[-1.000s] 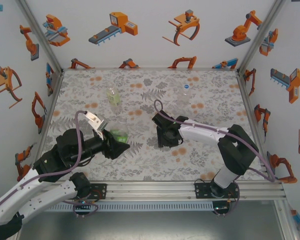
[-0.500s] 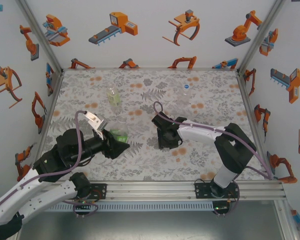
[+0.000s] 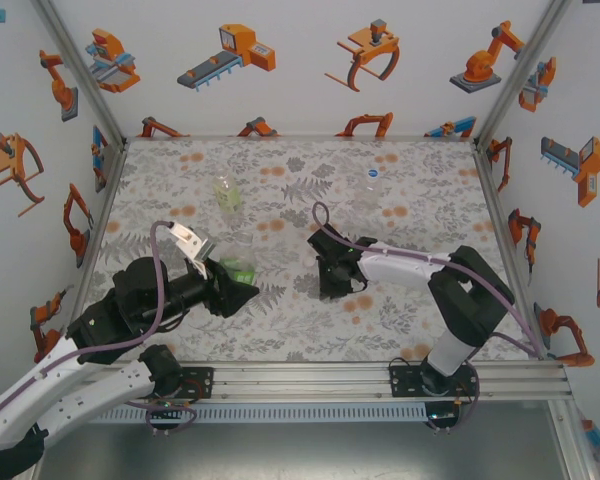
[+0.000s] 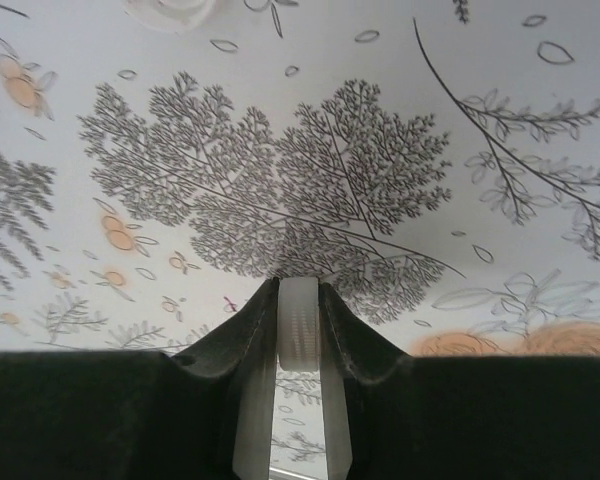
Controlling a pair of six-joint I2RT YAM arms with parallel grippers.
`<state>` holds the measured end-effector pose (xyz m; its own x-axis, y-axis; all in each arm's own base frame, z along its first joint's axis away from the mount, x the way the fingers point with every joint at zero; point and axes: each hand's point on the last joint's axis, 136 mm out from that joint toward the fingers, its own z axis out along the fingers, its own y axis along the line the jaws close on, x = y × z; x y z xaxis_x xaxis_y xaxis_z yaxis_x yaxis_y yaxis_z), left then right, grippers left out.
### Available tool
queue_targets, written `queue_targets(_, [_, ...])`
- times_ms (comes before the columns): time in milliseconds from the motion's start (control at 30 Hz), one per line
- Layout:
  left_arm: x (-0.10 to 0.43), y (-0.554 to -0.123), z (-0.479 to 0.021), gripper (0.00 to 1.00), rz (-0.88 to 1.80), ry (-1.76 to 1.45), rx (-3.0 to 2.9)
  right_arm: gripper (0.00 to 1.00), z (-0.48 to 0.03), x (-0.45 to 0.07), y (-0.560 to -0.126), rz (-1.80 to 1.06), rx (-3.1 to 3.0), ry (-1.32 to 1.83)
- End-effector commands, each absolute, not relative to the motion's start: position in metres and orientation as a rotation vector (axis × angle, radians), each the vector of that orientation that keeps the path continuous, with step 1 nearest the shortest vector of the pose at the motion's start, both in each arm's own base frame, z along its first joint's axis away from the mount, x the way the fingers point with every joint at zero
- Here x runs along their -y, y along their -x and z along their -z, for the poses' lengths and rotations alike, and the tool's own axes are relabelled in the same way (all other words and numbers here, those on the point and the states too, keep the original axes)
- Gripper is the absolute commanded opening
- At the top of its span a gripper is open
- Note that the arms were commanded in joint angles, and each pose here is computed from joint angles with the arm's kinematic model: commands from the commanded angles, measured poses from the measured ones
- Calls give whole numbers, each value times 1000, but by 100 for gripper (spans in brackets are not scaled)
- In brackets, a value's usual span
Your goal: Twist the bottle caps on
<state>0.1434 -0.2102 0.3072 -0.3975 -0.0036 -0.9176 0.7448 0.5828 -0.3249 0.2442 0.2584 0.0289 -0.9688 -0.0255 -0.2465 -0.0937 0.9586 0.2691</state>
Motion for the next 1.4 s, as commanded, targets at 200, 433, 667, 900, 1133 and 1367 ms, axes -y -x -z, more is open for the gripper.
queue_targets(200, [210, -144, -323, 0, 951, -586, -1783, 24, -23, -251, -270, -941, -2740, -287])
queue_targets(433, [211, -144, -324, 0, 948, -588, -1787, 38, -1, -214, -248, -813, -2835, -428])
queue_targets(667, [211, -144, -326, 0, 958, -581, -1784, 39, -12, -187, -243, -568, -2876, -380])
queue_targets(900, [212, -145, -326, 0, 951, -586, -1789, 47, -47, -191, -265, -346, -2859, -167])
queue_targets(1133, [212, -146, -325, 0, 950, -579, -1789, 49, -66, -216, -275, -168, -2801, 25])
queue_targets(1367, [208, -145, -324, 0, 935, -576, -1792, 49, -57, -237, -273, -47, -2791, 120])
